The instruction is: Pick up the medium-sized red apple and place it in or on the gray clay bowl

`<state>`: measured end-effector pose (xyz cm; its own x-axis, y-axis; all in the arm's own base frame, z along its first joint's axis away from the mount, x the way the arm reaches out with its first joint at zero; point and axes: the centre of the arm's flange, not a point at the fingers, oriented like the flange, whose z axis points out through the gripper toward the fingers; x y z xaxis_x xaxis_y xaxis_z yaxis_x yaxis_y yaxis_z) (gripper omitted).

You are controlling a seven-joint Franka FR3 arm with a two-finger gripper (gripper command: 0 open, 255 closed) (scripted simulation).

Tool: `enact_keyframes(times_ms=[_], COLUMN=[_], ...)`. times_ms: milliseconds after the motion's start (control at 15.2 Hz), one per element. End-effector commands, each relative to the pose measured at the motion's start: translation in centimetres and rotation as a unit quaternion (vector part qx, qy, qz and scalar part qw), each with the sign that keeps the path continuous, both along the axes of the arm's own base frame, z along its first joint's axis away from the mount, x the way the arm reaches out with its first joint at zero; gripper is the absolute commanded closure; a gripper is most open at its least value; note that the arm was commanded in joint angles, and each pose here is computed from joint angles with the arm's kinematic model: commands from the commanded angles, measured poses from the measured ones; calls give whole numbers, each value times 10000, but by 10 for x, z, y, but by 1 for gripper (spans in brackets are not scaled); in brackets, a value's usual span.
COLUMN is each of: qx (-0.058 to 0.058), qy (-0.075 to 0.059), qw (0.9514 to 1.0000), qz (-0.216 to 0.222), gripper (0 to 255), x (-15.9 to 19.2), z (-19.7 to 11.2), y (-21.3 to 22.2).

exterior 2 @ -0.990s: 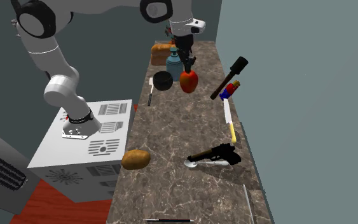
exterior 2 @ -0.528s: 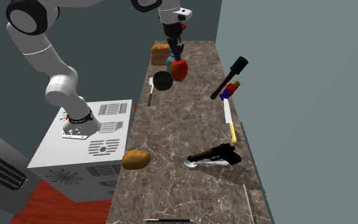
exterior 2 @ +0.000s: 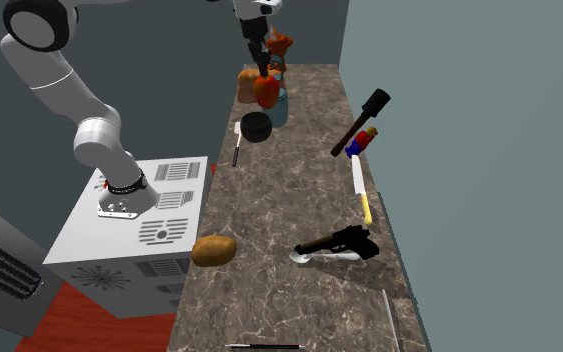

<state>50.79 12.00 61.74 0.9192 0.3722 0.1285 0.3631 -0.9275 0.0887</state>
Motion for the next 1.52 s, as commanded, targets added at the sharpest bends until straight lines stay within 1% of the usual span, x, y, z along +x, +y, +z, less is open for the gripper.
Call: enact_keyframes(times_ms=[0,330,396,1452], qx=[-2,-2,-2,-2], qy=[-2,-2,-2,-2], qw=[10000,10000,10000,10000], qz=[-8,-8,-8,-8], gripper=[255,255,255,255], x=[-15,-44,-52,-52], z=[7,19,23,-62], y=[22,81,98,98])
